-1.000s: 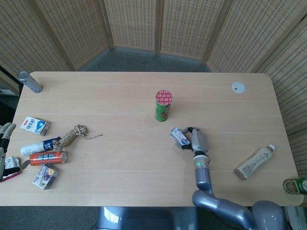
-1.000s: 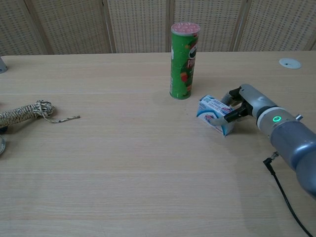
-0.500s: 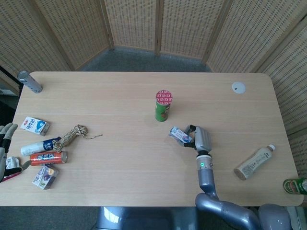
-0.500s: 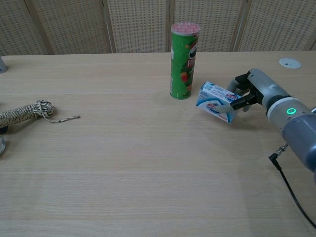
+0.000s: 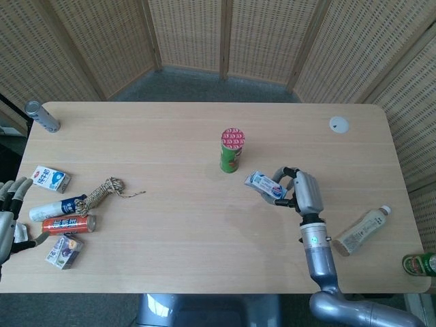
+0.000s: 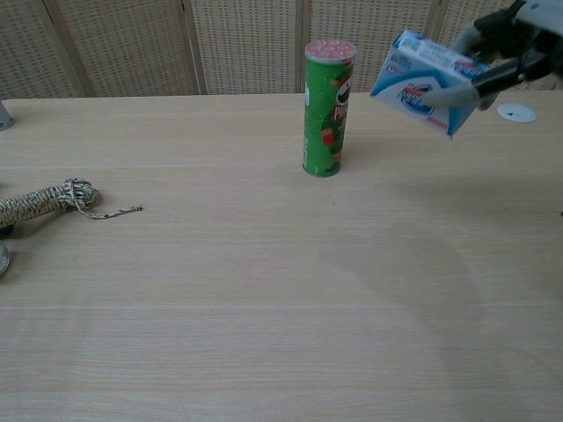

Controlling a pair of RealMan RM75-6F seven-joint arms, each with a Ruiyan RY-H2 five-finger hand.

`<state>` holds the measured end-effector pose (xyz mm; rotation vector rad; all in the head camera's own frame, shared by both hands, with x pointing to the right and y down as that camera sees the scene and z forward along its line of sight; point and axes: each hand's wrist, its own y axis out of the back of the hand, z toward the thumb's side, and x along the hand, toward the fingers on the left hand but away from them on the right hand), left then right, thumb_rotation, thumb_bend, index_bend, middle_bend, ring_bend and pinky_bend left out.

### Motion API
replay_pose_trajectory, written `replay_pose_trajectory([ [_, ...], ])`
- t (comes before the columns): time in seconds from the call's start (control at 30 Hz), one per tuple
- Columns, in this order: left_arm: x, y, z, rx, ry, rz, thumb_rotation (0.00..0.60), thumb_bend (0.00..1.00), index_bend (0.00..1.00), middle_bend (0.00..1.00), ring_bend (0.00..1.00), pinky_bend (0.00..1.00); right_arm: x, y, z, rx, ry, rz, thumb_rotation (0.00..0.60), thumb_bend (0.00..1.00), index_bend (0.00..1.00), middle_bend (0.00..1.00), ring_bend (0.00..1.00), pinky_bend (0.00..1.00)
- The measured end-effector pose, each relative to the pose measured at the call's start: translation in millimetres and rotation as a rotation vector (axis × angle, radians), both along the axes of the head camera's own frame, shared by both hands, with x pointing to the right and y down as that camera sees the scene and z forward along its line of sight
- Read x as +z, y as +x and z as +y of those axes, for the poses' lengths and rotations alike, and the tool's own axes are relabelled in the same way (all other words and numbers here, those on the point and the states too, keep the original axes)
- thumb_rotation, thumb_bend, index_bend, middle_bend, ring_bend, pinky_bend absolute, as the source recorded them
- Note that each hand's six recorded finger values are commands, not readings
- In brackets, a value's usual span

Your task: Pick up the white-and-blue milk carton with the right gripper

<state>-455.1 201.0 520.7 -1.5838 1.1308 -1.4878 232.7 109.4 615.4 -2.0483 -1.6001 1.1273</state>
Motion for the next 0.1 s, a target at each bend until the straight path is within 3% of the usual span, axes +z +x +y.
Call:
replay_pose_trajectory([
  [0.1, 1, 1, 1, 0.004, -0.003, -0.001, 0.600, 0.00, 0.00, 0.00, 0.00, 0.00, -22, 3, -10, -0.010, 0.041, 0.010, 0.600, 0.00, 0.64, 0.59, 0.40, 0.57],
])
